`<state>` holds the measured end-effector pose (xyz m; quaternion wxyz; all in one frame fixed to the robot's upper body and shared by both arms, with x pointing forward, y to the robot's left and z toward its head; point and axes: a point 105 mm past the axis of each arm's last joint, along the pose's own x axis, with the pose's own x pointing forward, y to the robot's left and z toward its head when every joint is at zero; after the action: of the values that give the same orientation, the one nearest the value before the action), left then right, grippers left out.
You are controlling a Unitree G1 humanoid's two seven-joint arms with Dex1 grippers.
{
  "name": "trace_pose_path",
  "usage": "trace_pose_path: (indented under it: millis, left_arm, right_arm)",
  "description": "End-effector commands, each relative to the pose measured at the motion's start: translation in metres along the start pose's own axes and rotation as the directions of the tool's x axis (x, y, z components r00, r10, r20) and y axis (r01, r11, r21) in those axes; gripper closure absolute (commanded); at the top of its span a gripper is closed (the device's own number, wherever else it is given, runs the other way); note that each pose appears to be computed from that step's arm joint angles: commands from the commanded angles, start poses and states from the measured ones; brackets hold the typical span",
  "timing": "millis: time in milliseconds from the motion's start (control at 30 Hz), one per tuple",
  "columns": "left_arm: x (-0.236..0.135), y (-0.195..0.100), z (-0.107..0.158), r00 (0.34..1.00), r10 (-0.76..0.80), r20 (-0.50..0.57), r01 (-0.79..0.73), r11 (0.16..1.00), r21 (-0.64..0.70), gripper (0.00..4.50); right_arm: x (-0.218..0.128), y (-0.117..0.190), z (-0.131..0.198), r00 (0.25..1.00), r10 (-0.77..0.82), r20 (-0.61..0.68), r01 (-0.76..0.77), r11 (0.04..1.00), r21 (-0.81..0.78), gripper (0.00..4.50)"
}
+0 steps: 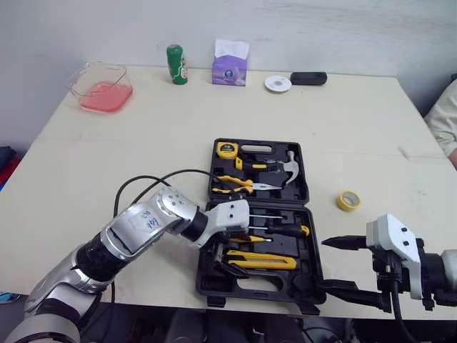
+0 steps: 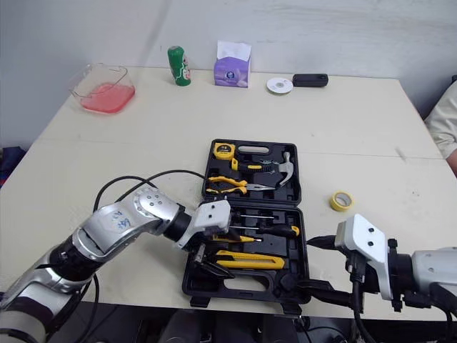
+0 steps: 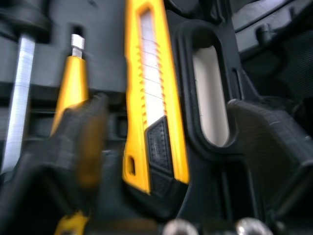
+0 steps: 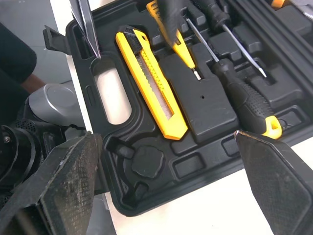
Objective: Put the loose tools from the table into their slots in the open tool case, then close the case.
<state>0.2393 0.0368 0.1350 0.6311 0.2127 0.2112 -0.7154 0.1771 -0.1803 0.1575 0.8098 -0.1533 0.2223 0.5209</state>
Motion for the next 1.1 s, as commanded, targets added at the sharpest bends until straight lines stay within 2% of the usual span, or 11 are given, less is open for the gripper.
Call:
trace_pose_path:
  millis: [33, 133, 167, 233, 333, 433, 500, 733, 900, 1000, 1100]
  left_arm:
    - [-0.011, 0.002, 0.011, 0.994, 0.018, 0.111, -0.023, 0.998, 0.051, 0.02]
    - [-0.012, -0.001, 0.019, 0.968, -0.009, 0.249, -0.014, 0.996, 0.093, 0.02]
    - [-0.012, -0.003, 0.022, 0.951, -0.027, 0.309, -0.004, 0.995, 0.099, 0.27]
    - [-0.007, -0.006, 0.018, 0.933, -0.066, 0.353, 0.014, 0.989, 0.148, 0.86]
    - [0.004, -0.005, 0.005, 0.934, -0.091, 0.347, 0.056, 0.992, 0.11, 2.24]
    - [0.013, -0.005, -0.006, 0.956, -0.098, 0.278, 0.078, 0.994, 0.082, 3.69]
    - [0.015, -0.007, -0.013, 0.966, -0.107, 0.236, 0.087, 0.992, 0.096, 4.49]
    - [0.02, -0.008, -0.029, 0.986, -0.11, 0.127, 0.092, 0.986, 0.139, 4.49]
    - [0.023, 0.004, -0.054, 0.998, -0.021, -0.052, 0.028, 0.989, 0.142, 4.49]
    - [0.022, -0.001, -0.076, 0.985, -0.048, -0.167, 0.075, 0.984, 0.16, 4.49]
    - [0.023, -0.01, -0.065, 0.99, -0.11, -0.085, 0.118, 0.988, 0.101, 4.49]
  right_arm:
    - [-0.001, 0.002, 0.005, 1.0, -0.002, 0.022, 0.003, 1.0, -0.026, 0.0]
    - [-0.001, 0.001, 0.005, 1.0, -0.003, 0.023, 0.004, 1.0, -0.026, 0.0]
    - [-0.001, 0.002, 0.005, 1.0, -0.001, 0.024, 0.002, 1.0, -0.026, 0.0]
    - [0.0, 0.003, 0.006, 1.0, 0.009, 0.025, -0.008, 0.999, -0.037, 0.0]
    - [0.003, 0.006, 0.008, 0.999, 0.027, 0.031, -0.025, 0.999, -0.042, 0.0]
    - [0.003, 0.005, 0.009, 0.999, 0.029, 0.033, -0.027, 0.999, -0.046, 0.0]
    - [0.005, 0.005, 0.009, 0.999, 0.03, 0.033, -0.028, 0.998, -0.049, 0.0]
    - [0.014, 0.009, 0.007, 0.998, 0.041, 0.048, -0.039, 0.998, -0.047, 0.0]
    - [0.017, 0.009, 0.005, 0.998, 0.046, 0.048, -0.044, 0.998, -0.041, 0.0]
    - [0.019, 0.006, 0.001, 0.998, 0.043, 0.036, -0.041, 0.998, -0.044, 0.0]
    - [0.021, 0.0, -0.001, 0.999, 0.026, 0.025, -0.025, 0.998, -0.051, 0.0]
